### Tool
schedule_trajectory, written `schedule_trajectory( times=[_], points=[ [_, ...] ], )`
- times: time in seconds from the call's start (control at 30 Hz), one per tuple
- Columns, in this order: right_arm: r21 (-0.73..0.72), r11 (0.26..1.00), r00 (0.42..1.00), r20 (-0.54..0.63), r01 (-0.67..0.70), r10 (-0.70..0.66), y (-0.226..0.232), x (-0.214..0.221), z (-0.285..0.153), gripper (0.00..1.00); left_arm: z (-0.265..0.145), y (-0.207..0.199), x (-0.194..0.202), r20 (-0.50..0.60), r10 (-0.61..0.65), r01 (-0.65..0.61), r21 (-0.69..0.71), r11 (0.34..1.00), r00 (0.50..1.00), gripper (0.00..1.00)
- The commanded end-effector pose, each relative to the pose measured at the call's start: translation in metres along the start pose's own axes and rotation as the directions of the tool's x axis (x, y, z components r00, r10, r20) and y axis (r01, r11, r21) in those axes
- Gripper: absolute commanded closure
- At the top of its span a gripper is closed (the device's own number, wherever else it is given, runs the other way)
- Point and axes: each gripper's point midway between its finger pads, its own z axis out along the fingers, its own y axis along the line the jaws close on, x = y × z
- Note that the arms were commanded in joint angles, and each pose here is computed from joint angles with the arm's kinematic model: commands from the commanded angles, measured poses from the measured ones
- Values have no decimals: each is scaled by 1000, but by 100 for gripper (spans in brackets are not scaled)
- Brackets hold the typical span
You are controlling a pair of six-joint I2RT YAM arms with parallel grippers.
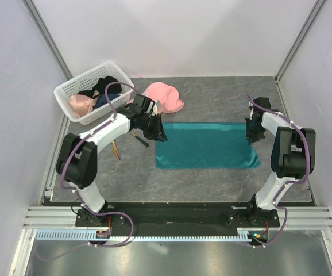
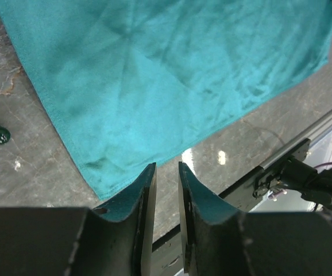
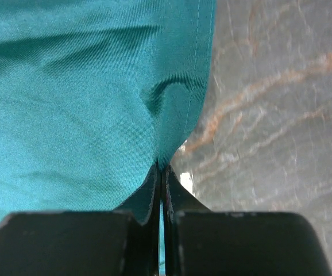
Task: Fold the napkin into a case and place the utensils inside
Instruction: Pick up the rectangle-folded napkin from the center of the board, then fold the rectangle-folded napkin at the center of the board.
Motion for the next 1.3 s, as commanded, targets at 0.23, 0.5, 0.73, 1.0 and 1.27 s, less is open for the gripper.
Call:
schedule_trajectory(
  times=[0.23,0.5,0.73,1.0,1.27],
  points=[
    [-5,997,995,66,-73,73,1,-15,-46,100,68,42,-5,-54,-1,-4,-78,997,999,75],
    [-32,997,989,123,-74,77,9,-35,-85,100,89,49,22,-116,0,-13,-112,994,993,76],
    [-107,994,990,132,-32,46,45,-33,-114,100,90,33,36,-125,-3,-8,-92,996,992,76],
    [-257,966,991,132,0,35,125,-21,-143,100,77,14,27,-98,14,-19,-54,998,995,76],
    [-337,941,993,115,13,28,201,-15,-156,100,51,26,14,-55,-32,29,-65,997,998,76]
  ],
)
